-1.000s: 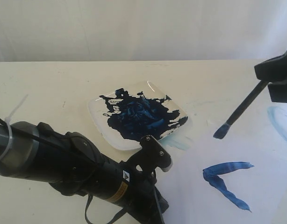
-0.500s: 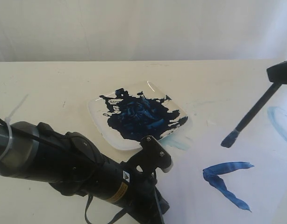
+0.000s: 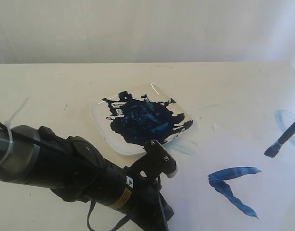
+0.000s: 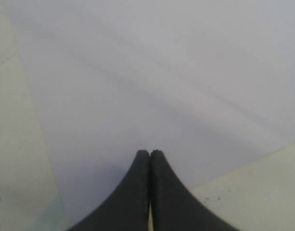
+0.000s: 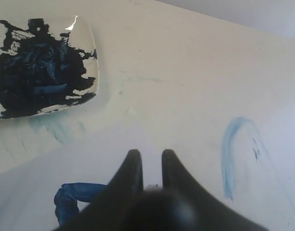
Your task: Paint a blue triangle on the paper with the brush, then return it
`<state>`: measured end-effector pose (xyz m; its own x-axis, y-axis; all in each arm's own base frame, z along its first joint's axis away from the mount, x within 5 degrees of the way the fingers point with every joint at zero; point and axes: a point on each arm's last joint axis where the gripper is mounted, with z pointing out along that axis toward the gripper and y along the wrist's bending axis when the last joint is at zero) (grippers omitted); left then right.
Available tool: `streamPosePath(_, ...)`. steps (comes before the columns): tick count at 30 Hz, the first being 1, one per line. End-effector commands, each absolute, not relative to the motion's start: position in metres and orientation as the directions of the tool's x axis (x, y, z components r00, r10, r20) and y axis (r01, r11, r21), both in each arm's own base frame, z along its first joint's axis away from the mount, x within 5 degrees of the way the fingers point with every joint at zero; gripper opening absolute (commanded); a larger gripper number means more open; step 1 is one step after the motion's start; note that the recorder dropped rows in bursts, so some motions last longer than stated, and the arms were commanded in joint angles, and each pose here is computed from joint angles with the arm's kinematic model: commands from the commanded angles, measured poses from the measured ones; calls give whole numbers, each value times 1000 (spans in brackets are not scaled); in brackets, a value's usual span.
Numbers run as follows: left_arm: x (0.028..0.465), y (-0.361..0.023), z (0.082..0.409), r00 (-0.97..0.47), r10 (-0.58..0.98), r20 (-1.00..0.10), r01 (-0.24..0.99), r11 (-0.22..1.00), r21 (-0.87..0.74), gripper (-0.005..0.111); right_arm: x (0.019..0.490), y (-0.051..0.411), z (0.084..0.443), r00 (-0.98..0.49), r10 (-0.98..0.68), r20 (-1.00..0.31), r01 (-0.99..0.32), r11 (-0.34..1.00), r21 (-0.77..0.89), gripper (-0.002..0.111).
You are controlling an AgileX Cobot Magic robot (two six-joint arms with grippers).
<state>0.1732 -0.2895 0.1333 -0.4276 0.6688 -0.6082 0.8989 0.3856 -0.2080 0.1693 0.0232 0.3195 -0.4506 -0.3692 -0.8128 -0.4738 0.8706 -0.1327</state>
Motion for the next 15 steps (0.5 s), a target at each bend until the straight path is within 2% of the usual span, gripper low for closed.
streamPosePath(1, 172, -288, 132, -421, 677, -604, 902, 381, -202, 0, 169, 23, 320, -428, -369, -825, -478, 867, -139, 0)
streamPosePath(8, 172, -288, 132, -421, 676, -604, 902, 383, -199, 0, 167, 28, 304, -427, -353, -833, -515, 852, -96, 0)
streamPosePath(15, 172, -288, 132, -421, 677, -604, 902, 381, -202, 0, 167, 27, 297, -424, -381, -821, -520, 845, -123, 0)
